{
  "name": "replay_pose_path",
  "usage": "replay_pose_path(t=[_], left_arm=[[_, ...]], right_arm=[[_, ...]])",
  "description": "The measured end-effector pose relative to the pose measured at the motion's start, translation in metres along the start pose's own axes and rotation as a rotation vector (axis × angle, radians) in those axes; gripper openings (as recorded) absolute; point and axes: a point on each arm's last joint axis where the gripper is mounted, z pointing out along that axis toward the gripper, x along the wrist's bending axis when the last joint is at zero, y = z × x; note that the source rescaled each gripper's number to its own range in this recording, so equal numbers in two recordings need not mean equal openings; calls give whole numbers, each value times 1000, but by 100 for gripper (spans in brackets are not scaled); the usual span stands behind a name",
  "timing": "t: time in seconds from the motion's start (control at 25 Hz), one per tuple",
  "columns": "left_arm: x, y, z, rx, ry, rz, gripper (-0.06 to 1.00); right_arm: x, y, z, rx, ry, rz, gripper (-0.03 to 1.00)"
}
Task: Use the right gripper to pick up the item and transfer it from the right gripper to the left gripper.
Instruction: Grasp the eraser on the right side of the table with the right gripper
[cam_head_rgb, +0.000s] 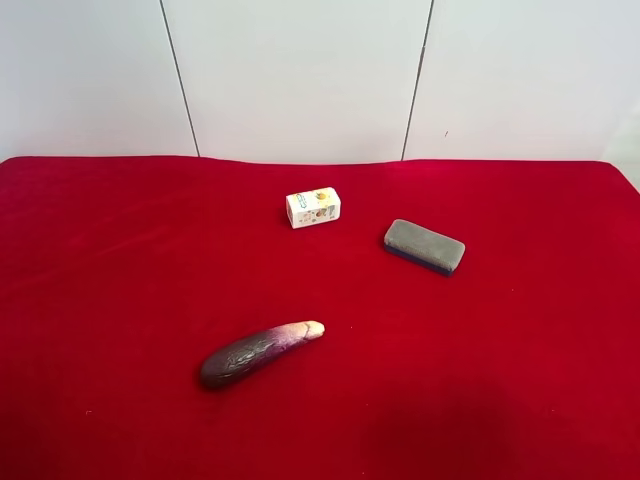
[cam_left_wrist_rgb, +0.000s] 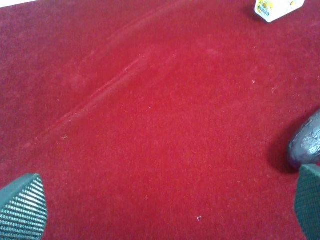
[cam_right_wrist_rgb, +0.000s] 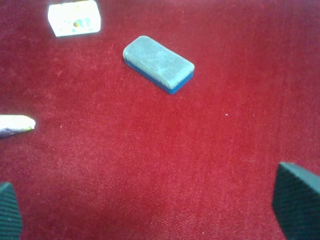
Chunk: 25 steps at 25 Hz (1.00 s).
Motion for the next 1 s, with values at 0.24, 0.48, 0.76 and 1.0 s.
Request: replay_pose_path(t=[0.24,0.48,0.76,1.0], left_arm=[[0,0,0,0,0,0,100],[0,0,0,0,0,0,100],[0,0,0,0,0,0,100],[0,0,0,0,0,0,100]], right_arm=[[0,0,0,0,0,0,100],[0,0,0,0,0,0,100],[0,0,0,0,0,0,100],[0,0,0,0,0,0,100]])
